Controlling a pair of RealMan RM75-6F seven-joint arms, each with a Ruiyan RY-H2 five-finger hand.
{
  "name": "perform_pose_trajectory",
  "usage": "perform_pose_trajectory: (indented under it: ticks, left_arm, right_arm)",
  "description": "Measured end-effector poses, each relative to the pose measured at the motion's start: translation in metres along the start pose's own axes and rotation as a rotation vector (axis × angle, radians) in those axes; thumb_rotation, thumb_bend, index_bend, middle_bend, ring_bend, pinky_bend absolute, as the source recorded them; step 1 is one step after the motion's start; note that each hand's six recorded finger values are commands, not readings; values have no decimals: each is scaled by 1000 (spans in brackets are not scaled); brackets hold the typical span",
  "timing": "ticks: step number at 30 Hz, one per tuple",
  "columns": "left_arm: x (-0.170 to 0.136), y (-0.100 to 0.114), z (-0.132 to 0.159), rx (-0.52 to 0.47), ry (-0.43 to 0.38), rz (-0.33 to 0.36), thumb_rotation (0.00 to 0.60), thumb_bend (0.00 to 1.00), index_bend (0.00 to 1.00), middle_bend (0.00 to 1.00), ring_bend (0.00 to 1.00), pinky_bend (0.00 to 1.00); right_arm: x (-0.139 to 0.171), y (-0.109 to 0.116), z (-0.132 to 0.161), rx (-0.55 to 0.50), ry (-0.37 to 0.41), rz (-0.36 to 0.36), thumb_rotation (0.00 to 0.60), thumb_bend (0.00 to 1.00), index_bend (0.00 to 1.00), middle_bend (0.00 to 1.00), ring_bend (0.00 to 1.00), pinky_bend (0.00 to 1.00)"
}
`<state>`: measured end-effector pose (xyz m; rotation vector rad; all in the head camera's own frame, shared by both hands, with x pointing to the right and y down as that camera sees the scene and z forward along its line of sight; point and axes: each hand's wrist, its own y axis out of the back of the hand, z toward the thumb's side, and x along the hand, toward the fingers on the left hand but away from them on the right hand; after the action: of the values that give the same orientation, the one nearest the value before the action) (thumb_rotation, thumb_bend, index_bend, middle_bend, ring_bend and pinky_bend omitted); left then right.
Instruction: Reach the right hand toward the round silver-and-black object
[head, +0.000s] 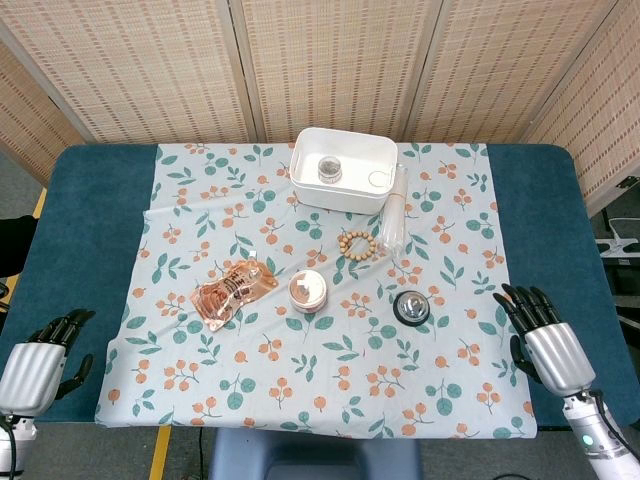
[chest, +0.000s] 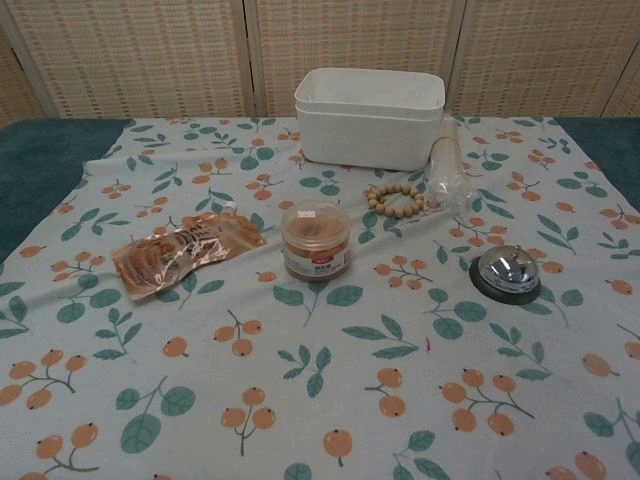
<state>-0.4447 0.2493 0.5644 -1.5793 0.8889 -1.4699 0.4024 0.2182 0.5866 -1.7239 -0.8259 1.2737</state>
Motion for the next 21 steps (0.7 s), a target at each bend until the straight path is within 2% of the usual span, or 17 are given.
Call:
perform_pose_trajectory:
  ticks: [9, 10, 12, 14, 21]
  left_arm:
    - [-1, 2, -2, 1, 10, 7, 600, 427, 175, 179, 244, 466]
    - [-1, 3, -2, 0, 12, 9, 600, 426, 175, 179, 244, 467]
    - [-1, 2, -2, -2, 14, 8, 600, 426, 175, 179, 244, 467]
    - [0, 3, -3, -3, 16, 8, 600, 427, 175, 178, 244, 467]
    - [-1, 4, -7, -10, 29, 8, 600, 428, 174, 179, 243, 467]
  right_arm:
    - [-1, -6, 2, 18, 7, 17, 600, 715, 0, 0, 0, 0]
    - [-1, -9, 2, 26, 8, 25, 600, 749, 0, 0, 0, 0]
    - [-2, -14, 3, 41, 12, 44, 600, 907, 0, 0, 0, 0]
    - [-3, -22, 6, 54, 19, 75, 600, 994, 0, 0, 0, 0]
    - [-20, -46, 24, 98, 67, 137, 600, 1000, 0, 0, 0, 0]
